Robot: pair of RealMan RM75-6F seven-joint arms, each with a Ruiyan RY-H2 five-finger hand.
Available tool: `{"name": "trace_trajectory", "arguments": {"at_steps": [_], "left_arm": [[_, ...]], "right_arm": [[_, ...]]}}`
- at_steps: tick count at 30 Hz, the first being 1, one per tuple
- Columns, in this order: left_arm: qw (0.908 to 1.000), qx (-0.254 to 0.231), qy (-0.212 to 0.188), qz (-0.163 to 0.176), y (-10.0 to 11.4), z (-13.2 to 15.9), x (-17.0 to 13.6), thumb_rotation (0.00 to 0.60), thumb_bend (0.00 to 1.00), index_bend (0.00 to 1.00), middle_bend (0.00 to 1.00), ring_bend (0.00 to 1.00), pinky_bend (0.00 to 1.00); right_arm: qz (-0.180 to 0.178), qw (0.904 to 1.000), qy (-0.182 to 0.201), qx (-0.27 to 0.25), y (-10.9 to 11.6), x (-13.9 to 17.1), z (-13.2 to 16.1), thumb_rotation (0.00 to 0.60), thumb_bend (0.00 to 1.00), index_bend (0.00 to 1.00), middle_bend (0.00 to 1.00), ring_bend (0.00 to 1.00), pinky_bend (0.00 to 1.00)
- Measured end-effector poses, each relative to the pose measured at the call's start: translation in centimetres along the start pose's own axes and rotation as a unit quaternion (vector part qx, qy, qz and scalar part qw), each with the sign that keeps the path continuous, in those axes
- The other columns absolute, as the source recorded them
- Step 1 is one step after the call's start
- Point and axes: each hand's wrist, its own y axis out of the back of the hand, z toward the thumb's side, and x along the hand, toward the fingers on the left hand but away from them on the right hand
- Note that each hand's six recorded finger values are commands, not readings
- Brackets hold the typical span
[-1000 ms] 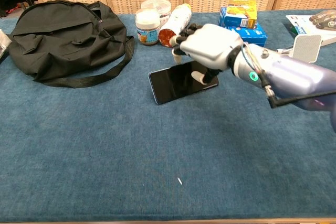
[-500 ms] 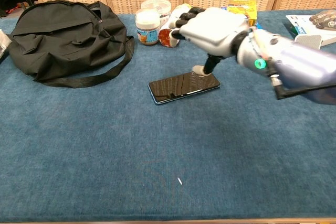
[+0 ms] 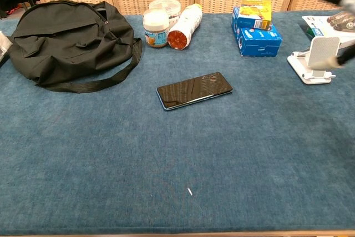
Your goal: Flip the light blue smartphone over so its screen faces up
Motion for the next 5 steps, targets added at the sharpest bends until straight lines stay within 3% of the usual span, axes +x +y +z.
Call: {"name": "trace_trajectory", "arguments": {"at_steps": [5], "left_arm": [[1.0,0.005,0.001,-0.001,-0.3,0.1,0.0,0.6,0.0,0.0,0.0,0.0,0.0]], "right_arm": [[-0.013,0.9997,-0.018,-0.01,2.1,5.3,-3.6,0.6,0.0,0.06,0.0,0.0,0.0]]}}
